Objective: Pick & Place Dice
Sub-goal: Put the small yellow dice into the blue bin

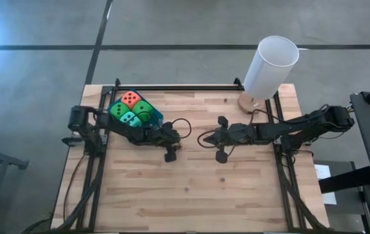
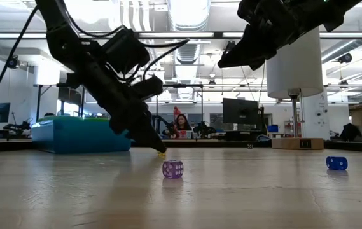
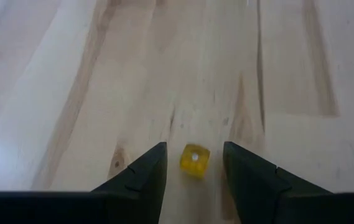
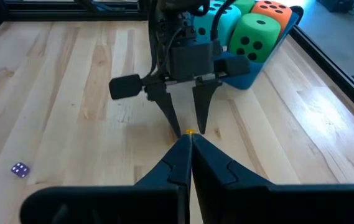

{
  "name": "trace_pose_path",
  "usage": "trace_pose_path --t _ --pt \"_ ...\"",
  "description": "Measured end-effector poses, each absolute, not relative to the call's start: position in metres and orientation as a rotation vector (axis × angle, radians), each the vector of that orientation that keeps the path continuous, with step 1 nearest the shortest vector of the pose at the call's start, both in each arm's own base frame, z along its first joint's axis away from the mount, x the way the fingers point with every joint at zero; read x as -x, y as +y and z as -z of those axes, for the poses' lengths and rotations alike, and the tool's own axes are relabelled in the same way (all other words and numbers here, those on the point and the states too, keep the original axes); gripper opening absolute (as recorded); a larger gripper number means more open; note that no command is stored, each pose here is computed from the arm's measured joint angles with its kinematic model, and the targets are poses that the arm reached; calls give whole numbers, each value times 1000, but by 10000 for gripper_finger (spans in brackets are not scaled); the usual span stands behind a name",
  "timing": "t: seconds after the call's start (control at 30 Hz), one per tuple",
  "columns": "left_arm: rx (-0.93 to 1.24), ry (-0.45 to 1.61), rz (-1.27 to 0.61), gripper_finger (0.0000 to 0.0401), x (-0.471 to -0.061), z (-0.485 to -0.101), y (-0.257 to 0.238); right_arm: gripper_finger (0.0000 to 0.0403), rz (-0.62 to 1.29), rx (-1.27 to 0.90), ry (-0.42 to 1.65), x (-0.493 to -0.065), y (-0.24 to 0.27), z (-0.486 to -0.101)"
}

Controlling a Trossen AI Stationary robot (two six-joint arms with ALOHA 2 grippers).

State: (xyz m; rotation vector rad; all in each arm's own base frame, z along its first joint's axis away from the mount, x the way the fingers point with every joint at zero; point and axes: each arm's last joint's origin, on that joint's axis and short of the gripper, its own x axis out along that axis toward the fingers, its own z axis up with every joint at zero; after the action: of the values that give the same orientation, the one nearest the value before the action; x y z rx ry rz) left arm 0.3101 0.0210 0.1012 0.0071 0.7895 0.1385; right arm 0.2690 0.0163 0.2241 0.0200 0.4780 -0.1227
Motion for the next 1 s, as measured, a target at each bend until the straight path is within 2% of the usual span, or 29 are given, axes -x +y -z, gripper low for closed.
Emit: trace_pose_path --t 0.17,1.0 --pt "-3 800 -139 161 -315 -90 21 8 123 -21 475 -269 16 -224" --pt "46 814 -153 151 -313 -92 21 8 124 -31 479 -269 16 -224"
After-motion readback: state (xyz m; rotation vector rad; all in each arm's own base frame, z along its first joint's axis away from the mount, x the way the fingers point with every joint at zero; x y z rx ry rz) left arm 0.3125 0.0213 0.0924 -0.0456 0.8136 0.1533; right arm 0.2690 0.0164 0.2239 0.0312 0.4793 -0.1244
